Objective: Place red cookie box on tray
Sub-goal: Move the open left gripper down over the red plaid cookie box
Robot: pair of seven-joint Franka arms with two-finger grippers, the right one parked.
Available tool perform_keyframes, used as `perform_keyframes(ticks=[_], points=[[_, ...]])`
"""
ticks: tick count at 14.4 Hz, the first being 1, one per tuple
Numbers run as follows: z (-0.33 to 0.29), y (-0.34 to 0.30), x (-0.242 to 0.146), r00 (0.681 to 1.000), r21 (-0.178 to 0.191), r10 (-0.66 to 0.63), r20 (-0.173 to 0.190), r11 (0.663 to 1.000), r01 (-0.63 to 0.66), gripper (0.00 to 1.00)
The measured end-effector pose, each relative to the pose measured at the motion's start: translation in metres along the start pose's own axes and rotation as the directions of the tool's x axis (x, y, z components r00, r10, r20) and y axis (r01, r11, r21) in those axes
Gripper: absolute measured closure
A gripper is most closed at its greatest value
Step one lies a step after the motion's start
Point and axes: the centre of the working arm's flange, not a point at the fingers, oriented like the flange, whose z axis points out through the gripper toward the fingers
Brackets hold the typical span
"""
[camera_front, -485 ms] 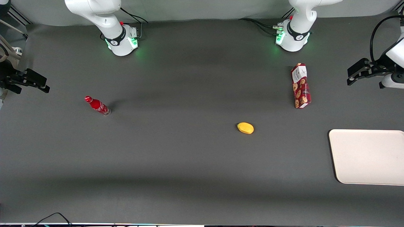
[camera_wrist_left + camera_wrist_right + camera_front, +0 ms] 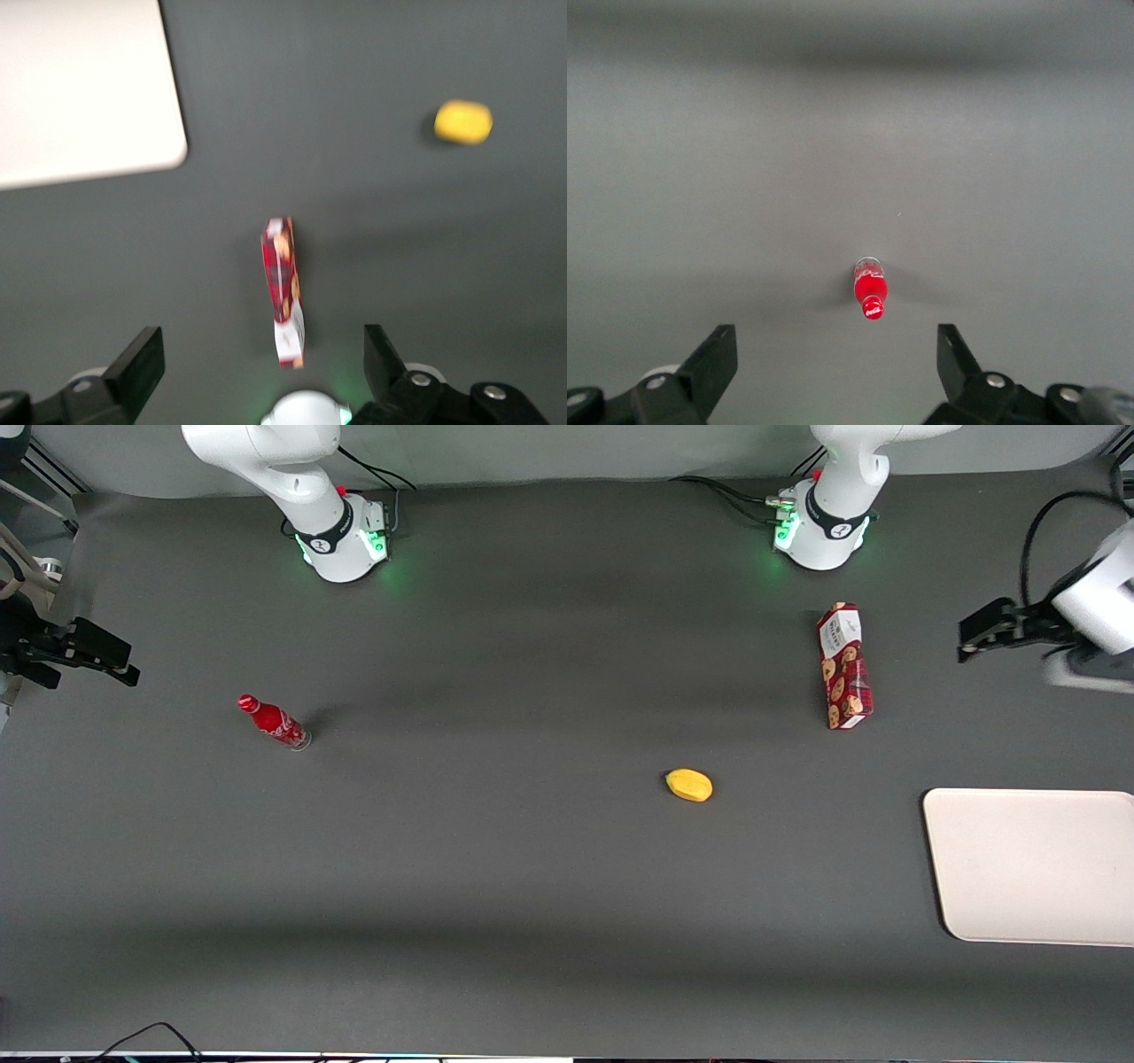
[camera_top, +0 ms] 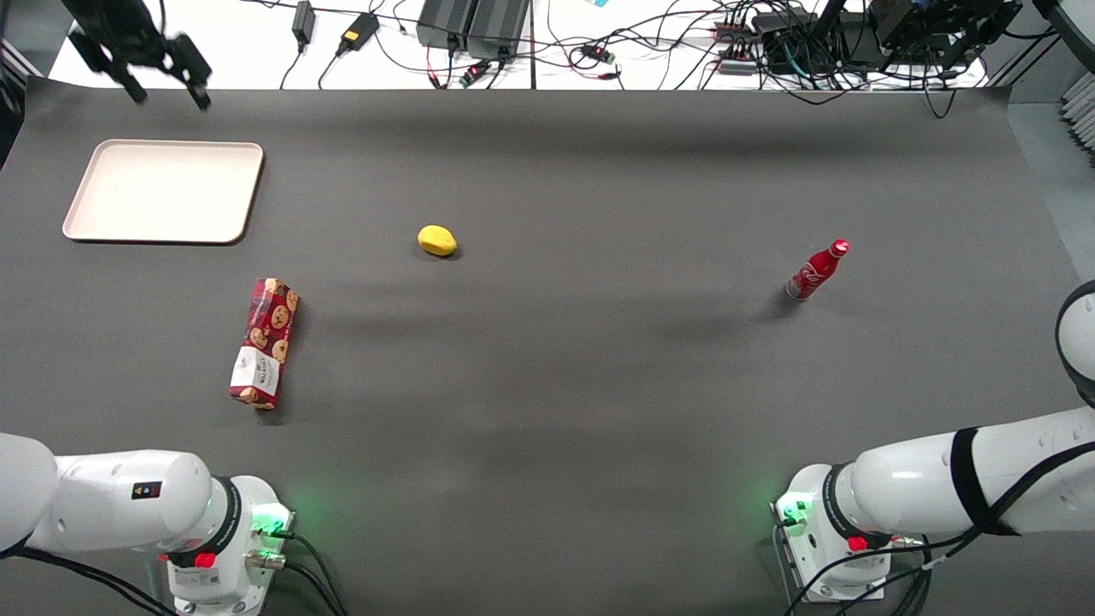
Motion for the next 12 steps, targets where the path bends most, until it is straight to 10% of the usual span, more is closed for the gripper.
perform_keyframes(ticks=[3, 5, 12], points=[[0.094, 0.001, 0.000, 0.980, -0.022, 0.006, 0.200, 1.000, -0.001, 0.00], [0.150, 0.002, -0.006, 0.967, -0.027, 0.006, 0.255, 1.000, 0.001, 0.00], [0.292, 0.006, -0.064, 0.979, -0.029, 0.017, 0.202, 1.000, -0.012, 0.00]])
